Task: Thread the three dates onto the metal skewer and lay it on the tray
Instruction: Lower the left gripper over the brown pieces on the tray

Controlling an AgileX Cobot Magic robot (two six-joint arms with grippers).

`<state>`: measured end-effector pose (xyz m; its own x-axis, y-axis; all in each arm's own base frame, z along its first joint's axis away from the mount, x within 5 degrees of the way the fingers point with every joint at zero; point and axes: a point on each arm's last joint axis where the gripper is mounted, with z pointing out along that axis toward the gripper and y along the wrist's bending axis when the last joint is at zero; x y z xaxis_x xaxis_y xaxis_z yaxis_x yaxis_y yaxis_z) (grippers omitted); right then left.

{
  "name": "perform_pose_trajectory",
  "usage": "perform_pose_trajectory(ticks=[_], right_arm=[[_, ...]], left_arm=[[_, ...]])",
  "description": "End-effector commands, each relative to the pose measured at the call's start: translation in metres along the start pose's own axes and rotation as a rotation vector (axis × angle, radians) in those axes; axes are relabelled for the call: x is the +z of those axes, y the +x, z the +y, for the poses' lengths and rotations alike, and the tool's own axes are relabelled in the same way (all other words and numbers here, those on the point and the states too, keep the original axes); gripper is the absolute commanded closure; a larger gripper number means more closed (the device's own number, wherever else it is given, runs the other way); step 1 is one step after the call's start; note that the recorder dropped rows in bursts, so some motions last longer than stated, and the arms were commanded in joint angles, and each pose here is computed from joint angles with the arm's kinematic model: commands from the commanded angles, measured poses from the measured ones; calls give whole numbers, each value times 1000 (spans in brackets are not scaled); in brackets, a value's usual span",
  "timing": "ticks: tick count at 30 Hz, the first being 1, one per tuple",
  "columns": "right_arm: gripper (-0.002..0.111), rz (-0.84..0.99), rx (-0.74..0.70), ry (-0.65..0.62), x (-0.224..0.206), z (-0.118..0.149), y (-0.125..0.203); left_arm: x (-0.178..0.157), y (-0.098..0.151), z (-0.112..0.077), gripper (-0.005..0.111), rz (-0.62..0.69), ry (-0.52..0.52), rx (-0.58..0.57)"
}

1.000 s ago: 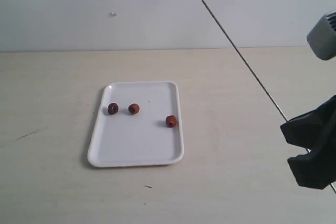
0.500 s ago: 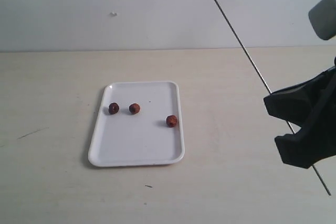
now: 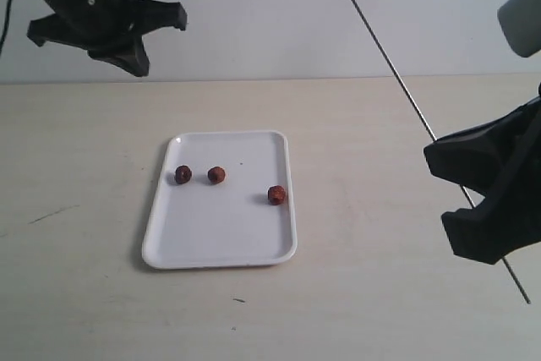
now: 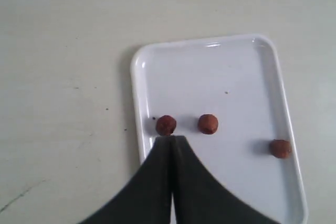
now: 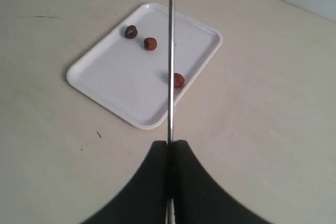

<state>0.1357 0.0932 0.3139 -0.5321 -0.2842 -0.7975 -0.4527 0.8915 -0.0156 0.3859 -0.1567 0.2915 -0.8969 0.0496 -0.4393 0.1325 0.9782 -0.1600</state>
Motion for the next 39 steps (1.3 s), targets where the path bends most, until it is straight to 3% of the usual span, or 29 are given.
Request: perform_pose_trajectory(ticks=[1,3,6,9,12,21,33,36,39], right_arm=[[108,16,20,11,0,-1,2],[108,16,23,11,0,-1,2],[108,16,29,11,0,-1,2],[108,16,29,11,0,-1,2],[108,25,27,13,3,-1,2],[108,76,14,23,14,1,4],[108,101,10,28,20,2,5],[108,102,13,26,20,2,5],[108,102,13,26,20,2,5]], left_arm=[[41,-8,-6,107,168,-4,23],[61,-13,-9,106,196,5,22],[87,-14,-15,87,253,70,-20],[99,-13,-15,71,294,65,-28],[106,-12,-11,63,327,47,-55],[134,-5,-1,63,386,15,-160],[147,0,2,63,410,-7,-189],[150,1,6,63,408,-34,-125],[151,0,11,63,399,-57,61]])
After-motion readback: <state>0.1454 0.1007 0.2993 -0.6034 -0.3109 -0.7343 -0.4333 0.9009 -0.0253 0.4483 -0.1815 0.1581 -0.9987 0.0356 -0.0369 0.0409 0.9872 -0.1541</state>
